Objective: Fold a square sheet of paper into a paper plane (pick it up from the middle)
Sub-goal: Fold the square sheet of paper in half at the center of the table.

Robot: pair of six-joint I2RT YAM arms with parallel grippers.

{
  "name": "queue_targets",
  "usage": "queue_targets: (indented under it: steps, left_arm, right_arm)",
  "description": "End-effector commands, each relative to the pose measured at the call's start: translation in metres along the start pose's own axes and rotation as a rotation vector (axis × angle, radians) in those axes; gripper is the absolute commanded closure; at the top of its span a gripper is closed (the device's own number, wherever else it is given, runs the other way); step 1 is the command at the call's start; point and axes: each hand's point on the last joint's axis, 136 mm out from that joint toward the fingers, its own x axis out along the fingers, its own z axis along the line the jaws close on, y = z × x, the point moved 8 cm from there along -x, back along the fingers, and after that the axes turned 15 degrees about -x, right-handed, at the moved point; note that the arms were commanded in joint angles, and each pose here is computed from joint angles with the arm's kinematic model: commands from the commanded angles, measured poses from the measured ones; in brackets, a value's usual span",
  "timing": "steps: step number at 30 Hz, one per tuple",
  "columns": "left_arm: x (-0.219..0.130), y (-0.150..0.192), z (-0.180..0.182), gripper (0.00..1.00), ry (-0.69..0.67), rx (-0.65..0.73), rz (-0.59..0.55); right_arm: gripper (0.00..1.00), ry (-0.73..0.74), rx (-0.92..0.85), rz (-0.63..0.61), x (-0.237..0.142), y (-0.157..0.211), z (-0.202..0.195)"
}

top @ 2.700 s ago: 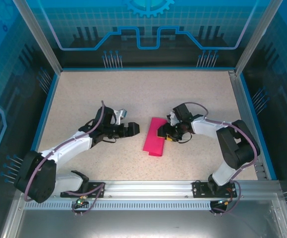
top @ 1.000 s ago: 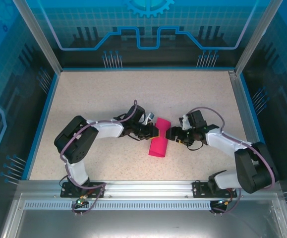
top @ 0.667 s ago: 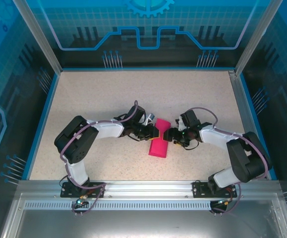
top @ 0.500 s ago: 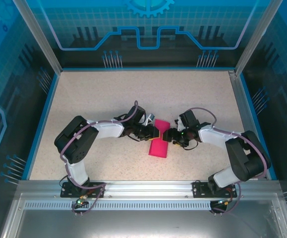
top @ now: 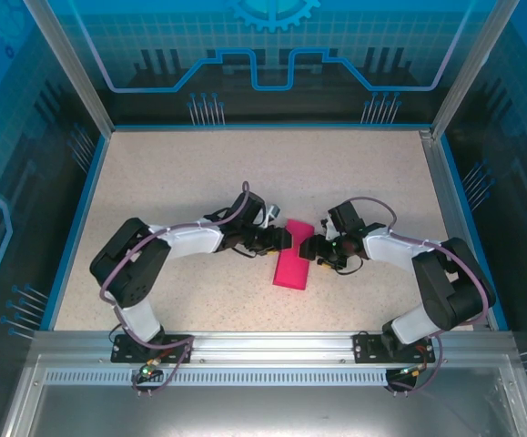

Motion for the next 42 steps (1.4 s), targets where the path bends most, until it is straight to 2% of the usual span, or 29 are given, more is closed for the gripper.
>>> queue_targets:
  steps: [1,10,19,28,33,42]
  left_arm:
    - [-0.015,0.003,-0.001,0.49,-0.026,0.044,-0.083]
    - [-0.035,0.005,-0.001,0.46,-0.028,0.088,-0.212]
    - [-0.056,0.006,0.000,0.38,-0.016,0.116,-0.342]
    - [-0.059,0.008,0.005,0.37,-0.044,0.117,-0.355]
    - [-0.059,0.008,0.004,0.36,-0.046,0.123,-0.351]
    - [-0.058,0.008,0.005,0.36,-0.057,0.132,-0.343]
  right_arm:
    - [0.32,0.061,0.007,0.004,0.007,-0.001,-0.003]
    - [0.29,0.113,-0.010,0.077,0.014,0.001,-0.006]
    - [0.28,0.284,0.012,0.135,0.021,0.005,-0.011]
    - [0.26,0.387,0.065,0.186,0.025,0.004,-0.012]
    - [0.27,0.374,0.101,0.179,0.029,0.006,-0.013]
    - [0.28,0.343,-0.028,0.230,0.032,0.001,-0.001]
